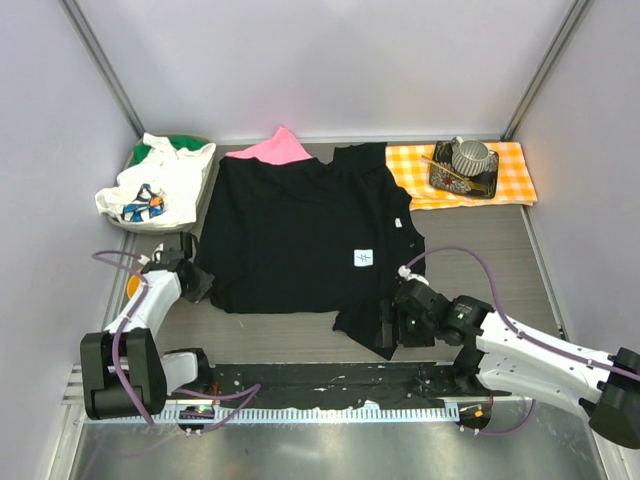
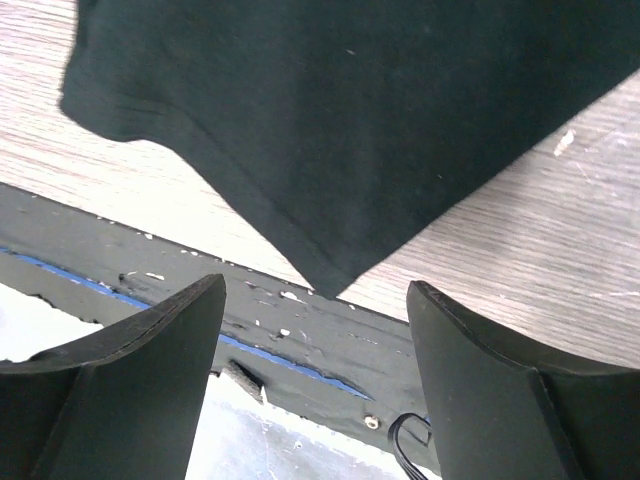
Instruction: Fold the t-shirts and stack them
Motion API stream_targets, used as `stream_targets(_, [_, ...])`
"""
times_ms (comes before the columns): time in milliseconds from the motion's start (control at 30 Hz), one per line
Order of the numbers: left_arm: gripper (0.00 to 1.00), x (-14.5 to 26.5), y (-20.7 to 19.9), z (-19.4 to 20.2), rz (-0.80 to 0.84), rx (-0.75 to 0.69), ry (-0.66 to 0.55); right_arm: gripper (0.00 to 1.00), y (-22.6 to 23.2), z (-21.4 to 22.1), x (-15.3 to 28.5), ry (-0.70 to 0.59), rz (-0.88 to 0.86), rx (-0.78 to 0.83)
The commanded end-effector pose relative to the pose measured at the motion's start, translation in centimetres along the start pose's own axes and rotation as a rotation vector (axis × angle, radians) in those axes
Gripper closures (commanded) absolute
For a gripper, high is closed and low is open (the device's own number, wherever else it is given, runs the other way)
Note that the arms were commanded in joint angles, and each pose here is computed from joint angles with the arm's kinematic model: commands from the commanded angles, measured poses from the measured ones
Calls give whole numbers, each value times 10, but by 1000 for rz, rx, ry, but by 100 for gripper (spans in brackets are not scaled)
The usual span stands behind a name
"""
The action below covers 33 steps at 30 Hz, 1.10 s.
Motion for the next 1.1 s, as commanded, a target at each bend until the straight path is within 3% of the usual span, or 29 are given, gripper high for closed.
stream_targets(0, [100, 6, 0, 3, 48, -29, 5, 22, -3, 1, -4, -31, 44, -71])
stream_targets(500, [100, 5, -1, 6, 97, -37, 20, 32, 0, 16, -43, 23, 108, -131])
stream_targets(767, [100, 8, -1, 6, 113, -34, 12, 57, -3, 28, -49, 34, 147, -143])
stream_targets(1067, [100, 9, -1, 6, 123, -35, 9, 94, -14, 31, -43, -3, 183, -190])
Point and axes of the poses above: each gripper's point midway between its finger pads, its own x axis back along the fingers, its own y axis along the line the jaws close on, z = x × y, the point moved 10 cm from there along x, back along the fingers, and after that the axes turned 4 degrees about -x, right-handed, at the moved point
